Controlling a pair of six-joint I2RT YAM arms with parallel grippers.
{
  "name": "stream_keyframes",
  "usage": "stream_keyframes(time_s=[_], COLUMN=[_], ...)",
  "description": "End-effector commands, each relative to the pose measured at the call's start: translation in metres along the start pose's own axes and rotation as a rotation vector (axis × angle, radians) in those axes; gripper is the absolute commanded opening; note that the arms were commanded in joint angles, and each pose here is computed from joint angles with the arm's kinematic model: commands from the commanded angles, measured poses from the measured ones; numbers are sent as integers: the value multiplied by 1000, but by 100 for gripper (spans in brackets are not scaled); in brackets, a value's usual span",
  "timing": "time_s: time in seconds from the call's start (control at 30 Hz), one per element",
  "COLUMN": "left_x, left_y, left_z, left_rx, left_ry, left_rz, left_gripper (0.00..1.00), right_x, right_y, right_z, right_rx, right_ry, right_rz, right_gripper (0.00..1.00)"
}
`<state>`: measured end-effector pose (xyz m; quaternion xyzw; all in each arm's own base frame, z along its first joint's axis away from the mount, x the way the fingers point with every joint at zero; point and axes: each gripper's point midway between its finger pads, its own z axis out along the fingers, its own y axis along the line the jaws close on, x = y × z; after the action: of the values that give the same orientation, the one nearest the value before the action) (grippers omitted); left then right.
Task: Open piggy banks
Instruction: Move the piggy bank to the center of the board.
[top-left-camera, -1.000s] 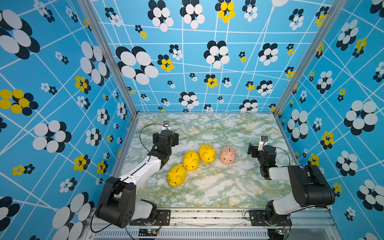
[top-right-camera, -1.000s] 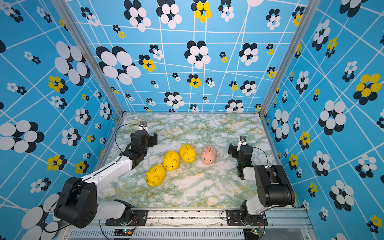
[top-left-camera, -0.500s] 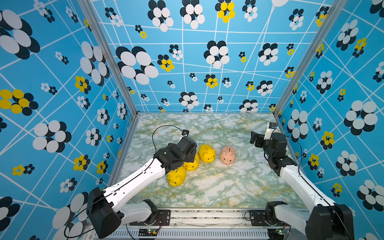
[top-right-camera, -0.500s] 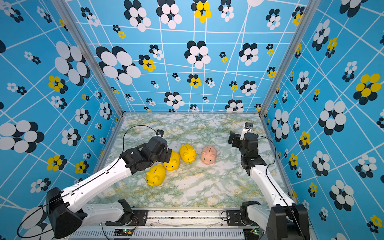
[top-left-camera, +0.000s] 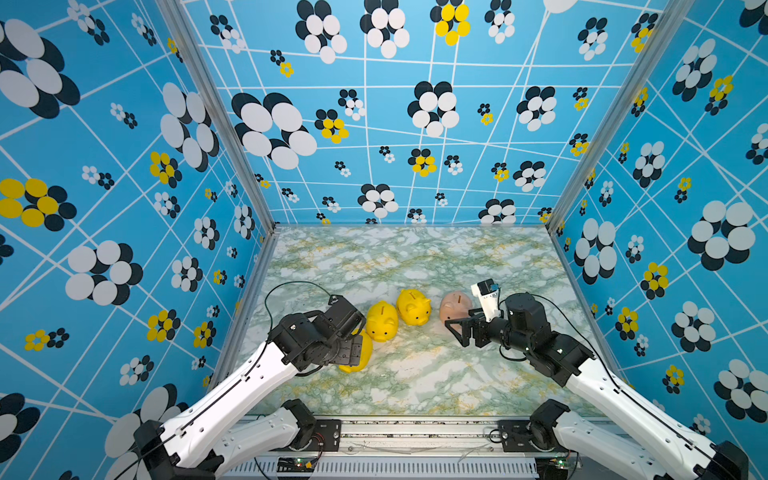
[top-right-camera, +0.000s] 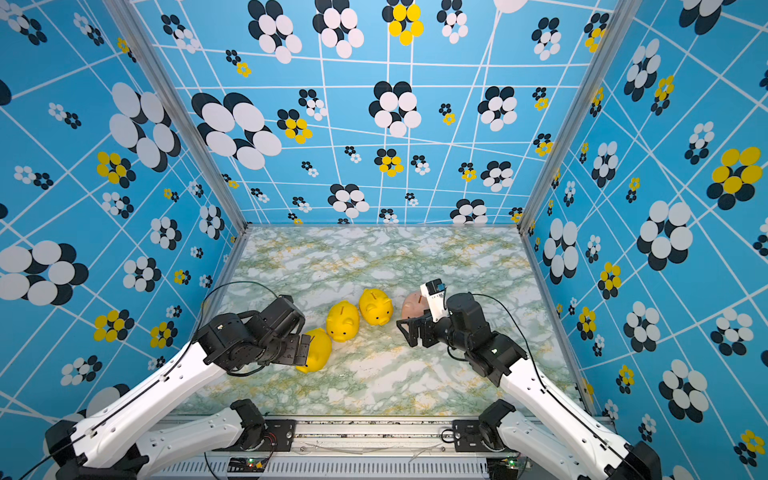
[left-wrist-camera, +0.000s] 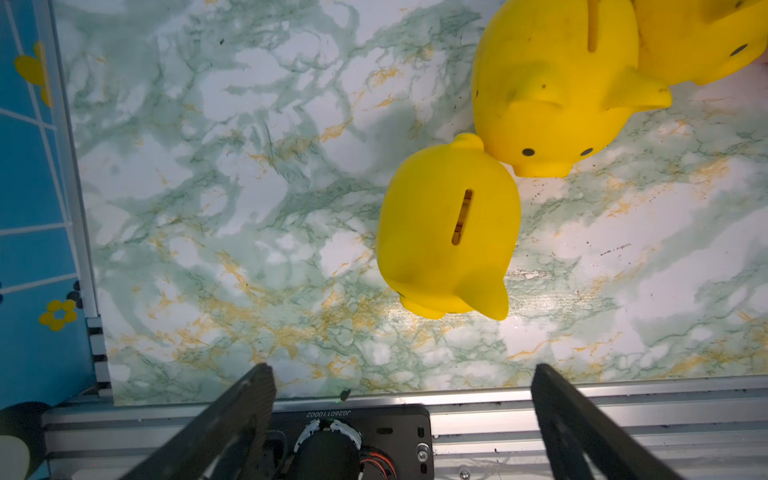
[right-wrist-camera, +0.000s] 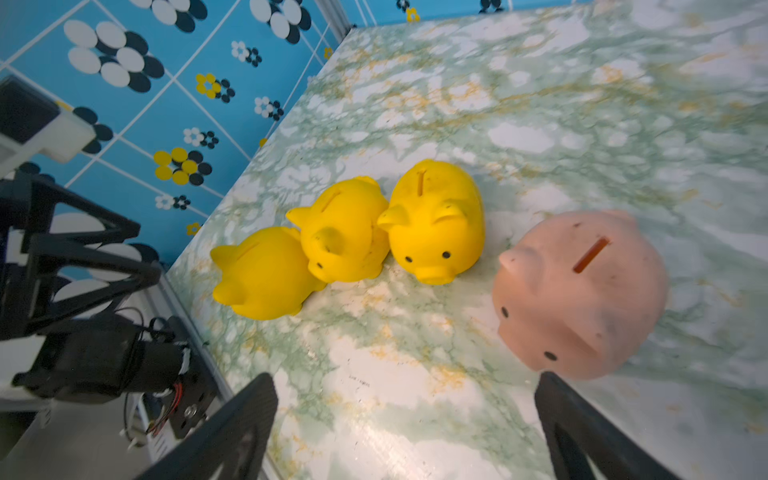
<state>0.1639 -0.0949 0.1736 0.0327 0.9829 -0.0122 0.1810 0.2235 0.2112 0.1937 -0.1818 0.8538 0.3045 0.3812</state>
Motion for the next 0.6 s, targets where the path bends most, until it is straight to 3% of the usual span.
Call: stream_keyframes(time_s=[0.0, 0.13, 0.4, 0.57], left_x=[7, -6, -16, -13], left_y=[-6, -13, -27, -31], left_z=[9, 28, 68, 77], left_rx=[95, 151, 163, 167], left_ry=[76, 90, 163, 205], left_rz=[-47, -94, -27, -11], left_gripper=[99, 99, 99, 99], right_x=[30, 36, 42, 42], right_y=[7, 17, 12, 4], right_z=[11, 21, 27, 26], right_rx=[-4, -32, 5, 44], right_ry=[69, 60, 69, 72], right_rz=[49, 56, 49, 39], right_gripper=[100, 100, 100, 100])
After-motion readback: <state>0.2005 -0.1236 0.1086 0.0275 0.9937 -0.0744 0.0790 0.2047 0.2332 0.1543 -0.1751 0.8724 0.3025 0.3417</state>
